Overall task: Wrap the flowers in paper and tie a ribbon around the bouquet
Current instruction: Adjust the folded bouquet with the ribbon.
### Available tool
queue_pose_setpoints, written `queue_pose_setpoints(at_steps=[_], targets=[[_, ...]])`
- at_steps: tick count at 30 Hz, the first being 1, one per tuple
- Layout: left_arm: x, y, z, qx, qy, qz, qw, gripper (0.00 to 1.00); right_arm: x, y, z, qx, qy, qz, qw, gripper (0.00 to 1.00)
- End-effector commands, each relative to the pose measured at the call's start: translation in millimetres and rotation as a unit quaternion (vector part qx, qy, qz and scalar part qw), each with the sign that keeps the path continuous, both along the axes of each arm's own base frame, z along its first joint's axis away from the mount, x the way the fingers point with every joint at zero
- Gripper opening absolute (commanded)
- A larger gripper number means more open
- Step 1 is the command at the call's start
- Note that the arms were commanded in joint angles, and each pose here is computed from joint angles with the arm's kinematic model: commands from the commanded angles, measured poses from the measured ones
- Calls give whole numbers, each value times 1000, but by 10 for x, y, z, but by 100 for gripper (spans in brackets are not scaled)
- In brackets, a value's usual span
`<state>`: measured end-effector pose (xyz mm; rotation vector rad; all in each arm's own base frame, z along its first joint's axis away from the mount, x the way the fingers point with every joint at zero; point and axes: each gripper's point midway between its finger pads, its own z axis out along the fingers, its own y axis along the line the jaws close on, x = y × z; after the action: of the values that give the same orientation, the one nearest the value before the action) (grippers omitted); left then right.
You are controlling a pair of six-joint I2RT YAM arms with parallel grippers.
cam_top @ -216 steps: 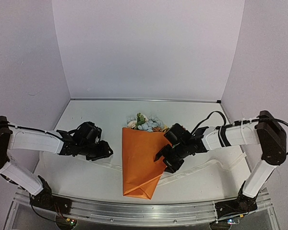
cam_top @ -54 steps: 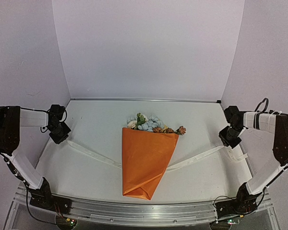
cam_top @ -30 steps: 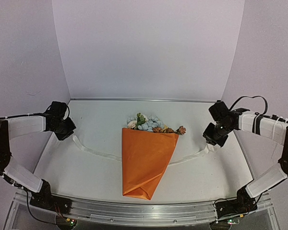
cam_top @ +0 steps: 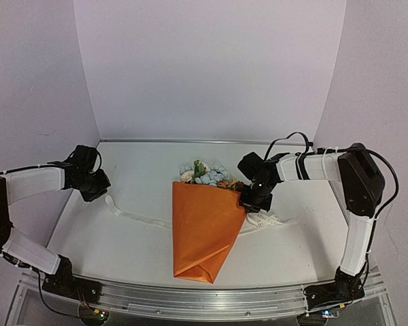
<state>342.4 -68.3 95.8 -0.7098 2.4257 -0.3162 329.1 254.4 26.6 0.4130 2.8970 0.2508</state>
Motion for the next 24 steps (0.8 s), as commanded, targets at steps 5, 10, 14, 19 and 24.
queue_pose_setpoints(at_steps=[5,10,14,19,24], targets=[[42,5,216,8,-23,-6,1000,0,335,93,32,-3,-23,6,1000,0],[47,-2,209,9,-20,-8,1000,0,433,76,55,3,-24,-1,1000,0],[57,-8,204,8,-19,-8,1000,0,312,-143,142,-21,-31,-13,999,0],[74,-22,200,6,-18,-10,1000,0,65,-319,150,-23,-17,-28,999,0],[86,-45,202,0,-18,-12,1000,0,-70,-351,30,-13,1,-37,999,0]])
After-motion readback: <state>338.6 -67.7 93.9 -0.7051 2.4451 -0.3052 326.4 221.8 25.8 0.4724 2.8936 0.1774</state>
